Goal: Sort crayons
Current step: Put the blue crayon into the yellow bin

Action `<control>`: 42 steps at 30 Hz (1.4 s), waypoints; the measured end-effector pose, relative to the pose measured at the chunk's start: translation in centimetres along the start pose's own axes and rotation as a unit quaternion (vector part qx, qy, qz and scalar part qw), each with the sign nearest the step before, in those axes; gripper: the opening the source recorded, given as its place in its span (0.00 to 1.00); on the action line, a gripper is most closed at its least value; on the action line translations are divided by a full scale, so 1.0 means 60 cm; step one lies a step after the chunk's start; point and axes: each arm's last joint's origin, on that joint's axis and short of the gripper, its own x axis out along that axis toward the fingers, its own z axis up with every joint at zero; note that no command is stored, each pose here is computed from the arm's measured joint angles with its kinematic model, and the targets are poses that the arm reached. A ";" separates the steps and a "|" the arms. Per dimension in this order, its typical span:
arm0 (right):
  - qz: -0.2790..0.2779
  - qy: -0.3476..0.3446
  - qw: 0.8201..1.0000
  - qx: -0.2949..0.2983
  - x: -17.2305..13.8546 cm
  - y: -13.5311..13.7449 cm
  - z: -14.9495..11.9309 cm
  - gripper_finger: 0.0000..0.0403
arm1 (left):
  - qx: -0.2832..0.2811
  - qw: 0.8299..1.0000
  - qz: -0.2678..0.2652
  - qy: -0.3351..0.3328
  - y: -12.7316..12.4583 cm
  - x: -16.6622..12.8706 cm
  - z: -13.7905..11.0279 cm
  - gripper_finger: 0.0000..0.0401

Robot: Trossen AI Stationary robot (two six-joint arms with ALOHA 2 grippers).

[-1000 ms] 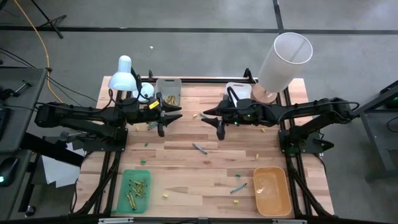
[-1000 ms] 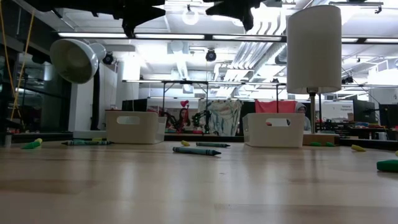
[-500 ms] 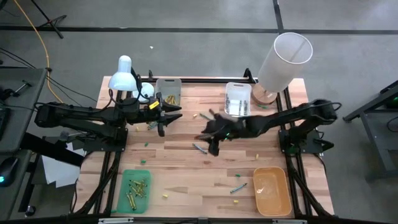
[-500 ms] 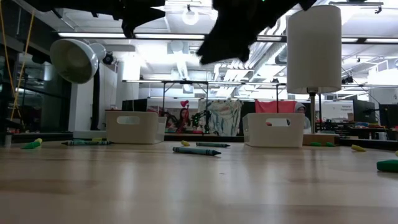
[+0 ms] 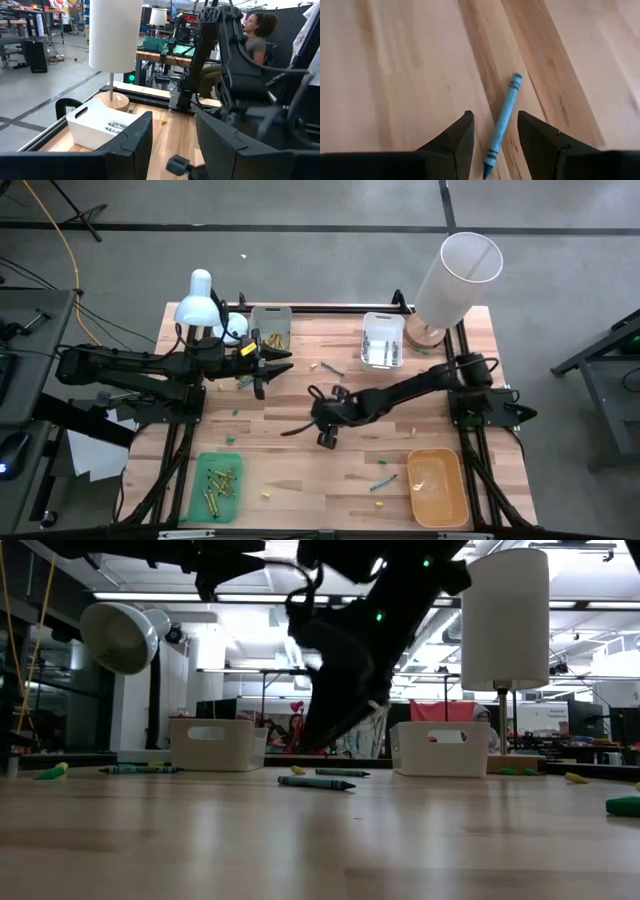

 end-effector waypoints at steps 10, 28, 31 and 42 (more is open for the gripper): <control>-0.052 0.036 0.994 0.088 0.045 0.000 -0.024 0.36 | 0.001 1.000 0.000 0.001 0.000 0.000 0.000 0.35; -0.084 0.058 0.988 0.114 0.042 0.006 -0.040 0.03 | 0.000 1.000 0.005 -0.009 0.000 -0.004 0.005 0.35; -0.081 0.071 0.990 0.090 0.022 -0.002 -0.036 0.04 | 0.004 1.000 0.006 -0.019 0.000 -0.010 0.011 0.35; -0.096 0.019 0.993 0.071 -0.122 -0.077 -0.088 0.01 | 0.026 0.995 0.055 -0.074 0.006 -0.047 0.042 0.35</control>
